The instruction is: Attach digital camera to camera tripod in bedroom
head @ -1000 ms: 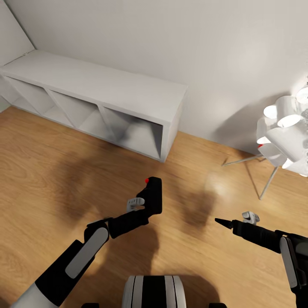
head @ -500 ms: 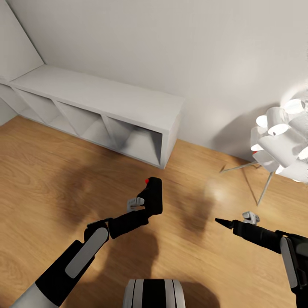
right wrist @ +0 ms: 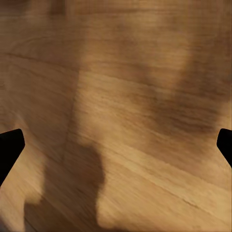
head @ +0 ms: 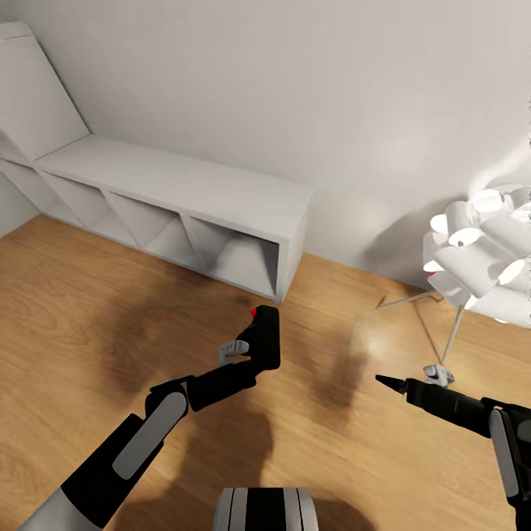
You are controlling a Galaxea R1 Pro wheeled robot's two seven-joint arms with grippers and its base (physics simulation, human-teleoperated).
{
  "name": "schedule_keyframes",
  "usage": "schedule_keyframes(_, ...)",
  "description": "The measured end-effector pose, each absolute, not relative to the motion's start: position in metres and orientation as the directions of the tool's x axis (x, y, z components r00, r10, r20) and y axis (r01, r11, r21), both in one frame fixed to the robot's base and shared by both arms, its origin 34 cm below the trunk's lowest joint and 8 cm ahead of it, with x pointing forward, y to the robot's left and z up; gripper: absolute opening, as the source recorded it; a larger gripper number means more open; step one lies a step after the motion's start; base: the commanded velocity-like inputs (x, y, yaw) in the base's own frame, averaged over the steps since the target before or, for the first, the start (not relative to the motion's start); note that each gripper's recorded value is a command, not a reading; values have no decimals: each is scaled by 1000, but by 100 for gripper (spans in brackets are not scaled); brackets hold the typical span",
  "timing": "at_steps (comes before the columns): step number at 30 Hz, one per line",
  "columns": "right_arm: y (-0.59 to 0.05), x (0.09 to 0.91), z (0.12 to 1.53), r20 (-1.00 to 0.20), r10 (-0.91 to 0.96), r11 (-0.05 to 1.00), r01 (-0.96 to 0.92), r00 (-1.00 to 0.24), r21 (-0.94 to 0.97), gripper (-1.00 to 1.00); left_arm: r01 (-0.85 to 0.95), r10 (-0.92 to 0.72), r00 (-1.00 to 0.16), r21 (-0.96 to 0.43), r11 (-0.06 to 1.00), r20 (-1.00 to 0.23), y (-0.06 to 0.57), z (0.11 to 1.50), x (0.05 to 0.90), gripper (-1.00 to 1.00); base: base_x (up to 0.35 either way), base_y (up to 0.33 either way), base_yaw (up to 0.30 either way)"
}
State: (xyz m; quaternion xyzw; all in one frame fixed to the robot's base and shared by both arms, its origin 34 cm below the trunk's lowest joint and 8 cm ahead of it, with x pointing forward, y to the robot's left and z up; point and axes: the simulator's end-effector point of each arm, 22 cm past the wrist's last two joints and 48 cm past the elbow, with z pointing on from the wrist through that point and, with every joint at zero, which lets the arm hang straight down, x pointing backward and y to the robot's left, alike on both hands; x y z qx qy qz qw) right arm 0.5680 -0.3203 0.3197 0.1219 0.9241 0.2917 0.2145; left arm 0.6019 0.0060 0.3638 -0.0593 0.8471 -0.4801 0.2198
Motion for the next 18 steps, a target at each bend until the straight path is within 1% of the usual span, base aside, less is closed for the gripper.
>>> schedule_keyframes(18,-321,579,357,-389,350,801,57,-852,595,100,171,-312,-870,-828,534,-381,6,404,611,-100,0,0,0)
